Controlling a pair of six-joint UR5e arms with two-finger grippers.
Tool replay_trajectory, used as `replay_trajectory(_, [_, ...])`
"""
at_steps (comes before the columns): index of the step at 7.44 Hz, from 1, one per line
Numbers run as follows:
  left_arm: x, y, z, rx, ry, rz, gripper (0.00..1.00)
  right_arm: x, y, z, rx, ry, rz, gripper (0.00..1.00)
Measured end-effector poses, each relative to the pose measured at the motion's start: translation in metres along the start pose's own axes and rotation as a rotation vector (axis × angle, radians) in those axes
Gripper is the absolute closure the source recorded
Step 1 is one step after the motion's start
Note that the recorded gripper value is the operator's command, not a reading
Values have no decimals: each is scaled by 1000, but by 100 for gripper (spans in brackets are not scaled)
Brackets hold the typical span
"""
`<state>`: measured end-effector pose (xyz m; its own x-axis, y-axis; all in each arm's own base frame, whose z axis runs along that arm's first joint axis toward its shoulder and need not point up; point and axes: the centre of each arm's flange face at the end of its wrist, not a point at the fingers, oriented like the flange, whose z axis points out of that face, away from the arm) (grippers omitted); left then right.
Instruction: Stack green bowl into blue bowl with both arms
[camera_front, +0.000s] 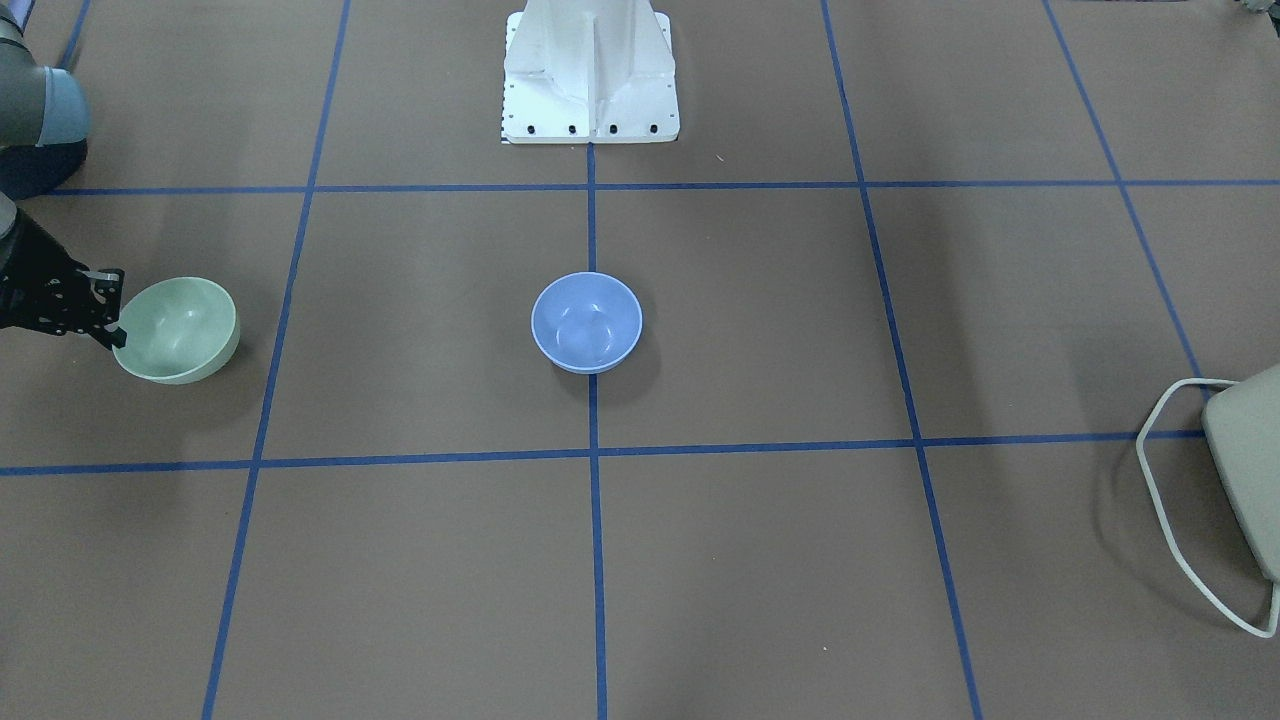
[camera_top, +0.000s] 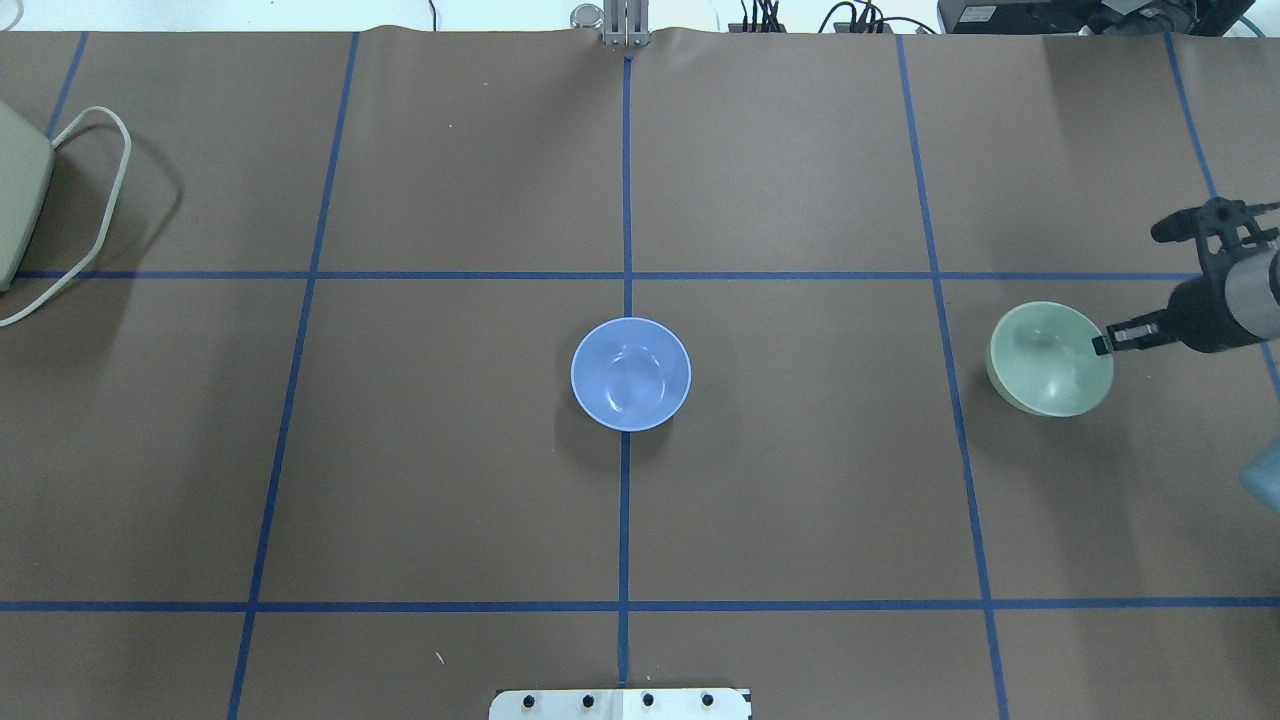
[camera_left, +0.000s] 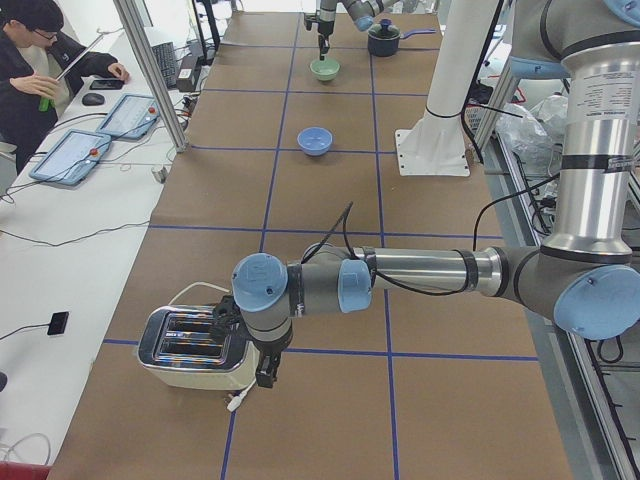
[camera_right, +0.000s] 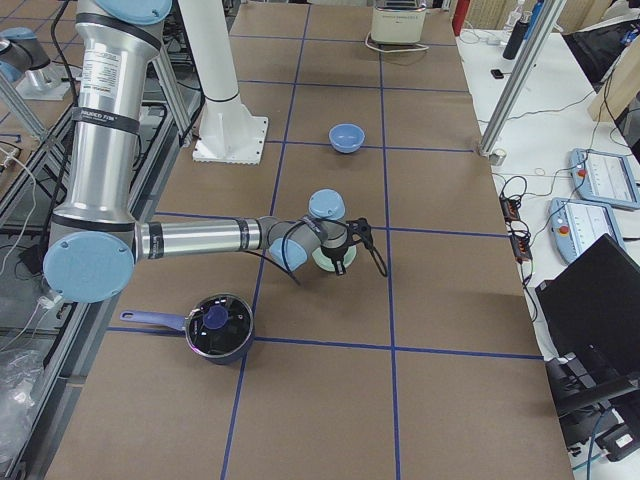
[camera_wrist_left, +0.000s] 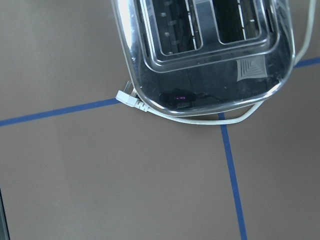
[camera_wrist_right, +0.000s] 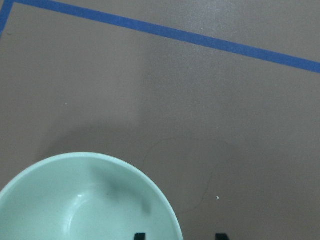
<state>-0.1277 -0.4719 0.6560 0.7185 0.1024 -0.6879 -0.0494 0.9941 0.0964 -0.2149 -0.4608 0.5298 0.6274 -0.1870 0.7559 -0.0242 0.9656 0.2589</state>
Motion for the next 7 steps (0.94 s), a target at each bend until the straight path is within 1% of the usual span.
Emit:
replay_trajectory(1, [1,0,0,3,8,-7,1,-40,-35,-8,44,-48,74,100])
replay_trajectory(2, [4,0,0,7,23,-26,1,-75,-61,-17,71,-90,128,100])
replay_trajectory(3, [9,-2,-3,21,36,-66,1,-113,-80,-27,77,-120,169,100])
replay_trajectory(4, [16,-5,-9,47,40,-95,1,-159,-94,-40,58,-127,198,100])
replay_trajectory(5, [20,-6,-11,66,40,-106,1,-213,-101,-53,30,-106,216,100])
replay_trajectory(6, [22,-6,-12,73,41,-109,1,-270,-99,-59,12,-77,238,100])
replay_trajectory(7, [23,-6,-11,75,41,-109,1,-327,-88,-56,17,-61,274,100])
